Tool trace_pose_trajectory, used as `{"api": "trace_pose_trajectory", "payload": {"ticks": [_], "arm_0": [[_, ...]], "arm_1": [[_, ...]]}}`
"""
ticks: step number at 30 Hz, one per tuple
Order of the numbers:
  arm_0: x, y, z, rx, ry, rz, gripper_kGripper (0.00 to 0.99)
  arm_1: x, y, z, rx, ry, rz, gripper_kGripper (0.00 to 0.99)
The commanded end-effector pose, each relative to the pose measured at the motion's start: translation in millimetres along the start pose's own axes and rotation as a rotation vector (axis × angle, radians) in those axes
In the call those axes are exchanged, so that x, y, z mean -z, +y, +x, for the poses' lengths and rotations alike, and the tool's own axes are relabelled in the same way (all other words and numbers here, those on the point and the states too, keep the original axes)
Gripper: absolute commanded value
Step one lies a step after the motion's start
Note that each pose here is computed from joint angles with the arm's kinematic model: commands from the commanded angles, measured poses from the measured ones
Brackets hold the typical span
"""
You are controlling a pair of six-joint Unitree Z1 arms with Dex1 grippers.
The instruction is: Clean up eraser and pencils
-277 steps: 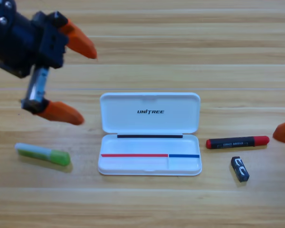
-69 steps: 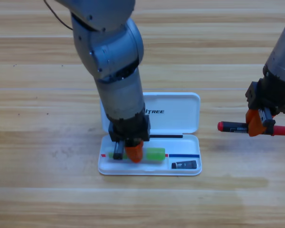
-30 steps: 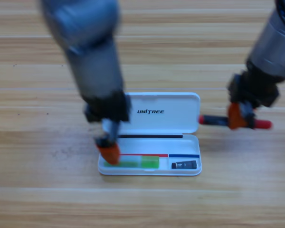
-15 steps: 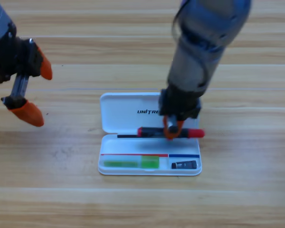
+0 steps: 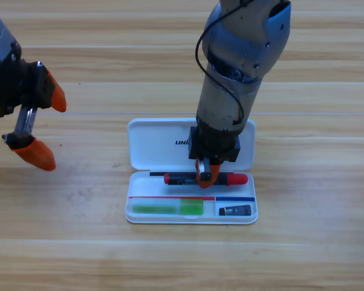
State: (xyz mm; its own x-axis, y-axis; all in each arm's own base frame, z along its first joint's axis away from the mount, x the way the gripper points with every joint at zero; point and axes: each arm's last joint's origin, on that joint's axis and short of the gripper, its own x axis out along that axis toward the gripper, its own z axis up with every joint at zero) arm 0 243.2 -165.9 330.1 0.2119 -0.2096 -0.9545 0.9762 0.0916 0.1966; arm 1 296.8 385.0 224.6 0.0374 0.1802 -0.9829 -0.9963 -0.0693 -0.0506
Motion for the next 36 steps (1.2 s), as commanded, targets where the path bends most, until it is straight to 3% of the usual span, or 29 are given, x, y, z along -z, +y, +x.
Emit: {"api": "trace_pose_trajectory", "payload": {"ticks": [1, 4, 5, 10, 16, 21, 23, 26, 27, 30, 36], "arm_0": [[4, 3, 12, 0.015, 0.006, -0.009, 0.988], [4, 3, 13, 0.013, 0.004, -0.008, 0.989], [4, 3, 13, 0.013, 0.004, -0.008, 0.989], [4, 4, 12, 0.007, 0.0, -0.008, 0.989], [6, 27, 8, -0.07, -0.051, -0.049, 0.965], [11, 73, 14, -0.103, -0.115, -0.08, 0.733], [13, 93, 22, -0.093, -0.144, -0.065, 0.532], [14, 121, 39, -0.065, -0.204, -0.048, 0.097], [15, 128, 46, -0.056, -0.226, -0.047, 0.0], [21, 141, 64, -0.048, -0.309, -0.061, 0.0], [28, 159, 111, 0.057, -0.417, -0.096, 0.0]], "arm_1": [[-3, 5, 26, -0.033, 0.059, 0.003, 0.334], [-2, 7, 21, -0.029, 0.056, 0.017, 0.795], [-2, 7, 18, -0.027, 0.052, 0.021, 0.848], [3, 15, -7, -0.024, 0.012, 0.028, 0.91], [23, 52, -90, -0.064, -0.169, 0.042, 0.946], [58, 95, -145, -0.067, -0.354, 0.107, 0.946], [75, 112, -160, -0.049, -0.432, 0.122, 0.956], [97, 136, -173, -0.045, -0.536, 0.14, 0.959], [103, 142, -175, -0.053, -0.559, 0.146, 0.96], [113, 152, -177, -0.055, -0.594, 0.145, 0.96], [113, 152, -169, -0.072, -0.574, 0.154, 0.96]]}}
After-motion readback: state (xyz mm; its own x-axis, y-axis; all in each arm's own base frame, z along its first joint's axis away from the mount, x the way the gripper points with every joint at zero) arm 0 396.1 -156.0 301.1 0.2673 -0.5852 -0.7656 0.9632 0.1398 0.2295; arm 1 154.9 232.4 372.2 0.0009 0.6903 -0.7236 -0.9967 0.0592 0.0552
